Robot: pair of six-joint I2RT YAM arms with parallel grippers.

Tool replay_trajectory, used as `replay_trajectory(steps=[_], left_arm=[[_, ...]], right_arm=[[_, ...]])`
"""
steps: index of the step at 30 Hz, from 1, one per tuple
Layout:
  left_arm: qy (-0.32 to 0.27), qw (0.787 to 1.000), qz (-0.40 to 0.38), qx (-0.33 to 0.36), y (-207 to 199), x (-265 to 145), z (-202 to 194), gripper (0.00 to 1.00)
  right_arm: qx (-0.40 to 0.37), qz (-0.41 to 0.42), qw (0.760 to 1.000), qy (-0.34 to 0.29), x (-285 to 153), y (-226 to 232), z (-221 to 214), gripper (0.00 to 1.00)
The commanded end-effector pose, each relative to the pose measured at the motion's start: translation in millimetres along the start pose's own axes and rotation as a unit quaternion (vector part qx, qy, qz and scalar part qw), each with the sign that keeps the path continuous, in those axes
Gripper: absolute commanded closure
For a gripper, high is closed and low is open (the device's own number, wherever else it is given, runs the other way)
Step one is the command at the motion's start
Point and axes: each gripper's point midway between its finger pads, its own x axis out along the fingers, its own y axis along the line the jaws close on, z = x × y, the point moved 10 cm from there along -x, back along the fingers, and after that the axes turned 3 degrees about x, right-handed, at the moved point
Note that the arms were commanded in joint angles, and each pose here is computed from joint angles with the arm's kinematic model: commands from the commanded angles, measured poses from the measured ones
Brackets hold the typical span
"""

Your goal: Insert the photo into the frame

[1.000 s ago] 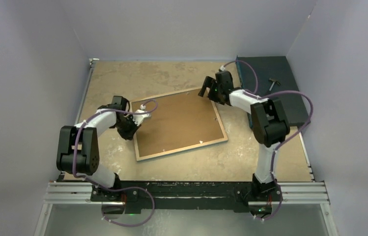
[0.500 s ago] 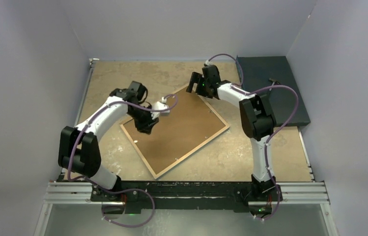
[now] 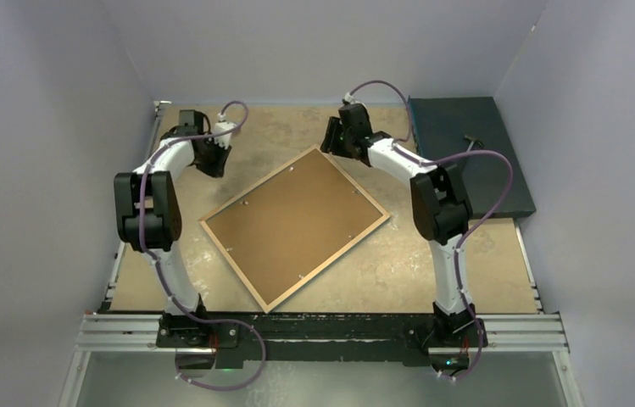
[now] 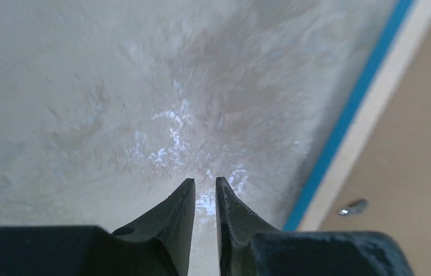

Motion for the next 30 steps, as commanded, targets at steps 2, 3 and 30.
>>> replay_trajectory(steps=[2, 3, 30], left_arm=[[0.016, 0.998, -0.032, -0.054, -5.6, 28.3, -13.3, 0.85], [0.022, 0.997, -0.049, -0.058, -11.0, 31.9, -18.7, 0.86], [0.032, 0.981, -0.189, -0.012, -86.2, 1.8, -76.0, 0.94]], right_arm=[[-0.047, 0.023, 0.996, -0.069, -25.8, 51.1, 24.1, 0.6], [-0.048, 0.026, 0.997, -0.061, -21.3, 51.5, 21.1, 0.68], [-0.042, -0.032, 0.995, 0.088, 41.6, 8.5, -57.7, 0.92]])
